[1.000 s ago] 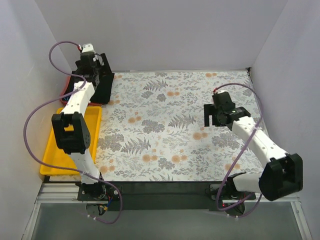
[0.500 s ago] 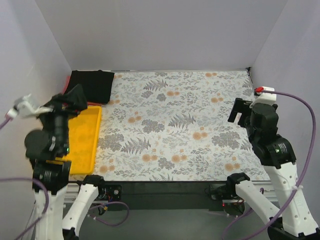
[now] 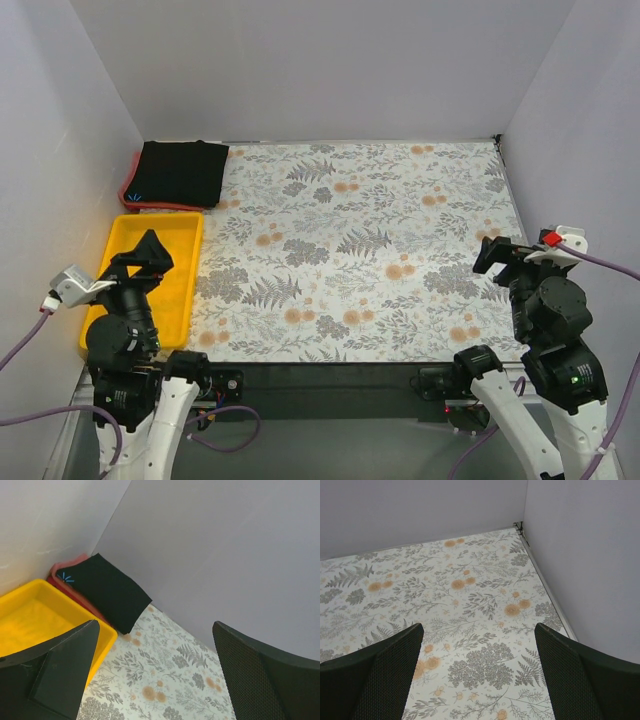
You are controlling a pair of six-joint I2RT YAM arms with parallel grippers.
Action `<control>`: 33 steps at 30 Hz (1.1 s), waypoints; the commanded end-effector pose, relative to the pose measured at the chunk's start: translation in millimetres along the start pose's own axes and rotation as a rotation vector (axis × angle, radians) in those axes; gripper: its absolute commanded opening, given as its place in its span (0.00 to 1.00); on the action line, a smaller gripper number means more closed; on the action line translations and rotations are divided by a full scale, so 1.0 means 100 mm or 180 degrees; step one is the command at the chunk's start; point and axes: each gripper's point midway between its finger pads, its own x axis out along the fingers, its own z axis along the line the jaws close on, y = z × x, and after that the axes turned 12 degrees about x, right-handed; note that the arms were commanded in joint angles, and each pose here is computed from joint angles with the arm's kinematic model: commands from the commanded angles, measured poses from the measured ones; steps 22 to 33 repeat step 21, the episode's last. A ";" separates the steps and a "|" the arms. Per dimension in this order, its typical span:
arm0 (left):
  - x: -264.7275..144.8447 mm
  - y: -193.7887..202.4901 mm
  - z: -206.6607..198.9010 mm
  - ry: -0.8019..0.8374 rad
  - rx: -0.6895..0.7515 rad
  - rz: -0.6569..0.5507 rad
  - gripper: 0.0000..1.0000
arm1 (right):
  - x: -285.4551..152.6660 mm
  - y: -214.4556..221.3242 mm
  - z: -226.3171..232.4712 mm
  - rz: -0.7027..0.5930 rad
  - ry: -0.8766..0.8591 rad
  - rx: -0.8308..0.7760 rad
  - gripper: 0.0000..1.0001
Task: Fold and stack the t-shirts
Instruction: Reset both grippers
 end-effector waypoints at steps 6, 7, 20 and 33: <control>0.04 0.37 0.12 -0.0145 -0.0195 0.0111 0.97 | -0.03 -0.06 0.11 -0.0179 -0.0243 0.0106 0.98; 0.02 0.34 0.12 -0.0116 -0.0228 0.0047 0.97 | -0.03 -0.04 0.12 -0.0167 -0.0270 0.0103 0.98; 0.03 0.45 0.17 -0.0121 -0.0059 0.0069 0.97 | -0.01 0.06 0.19 -0.0079 -0.0405 0.0067 0.98; 0.05 0.48 0.17 -0.0139 -0.0005 0.0107 0.97 | -0.01 0.05 0.20 -0.0093 -0.0415 0.0085 0.98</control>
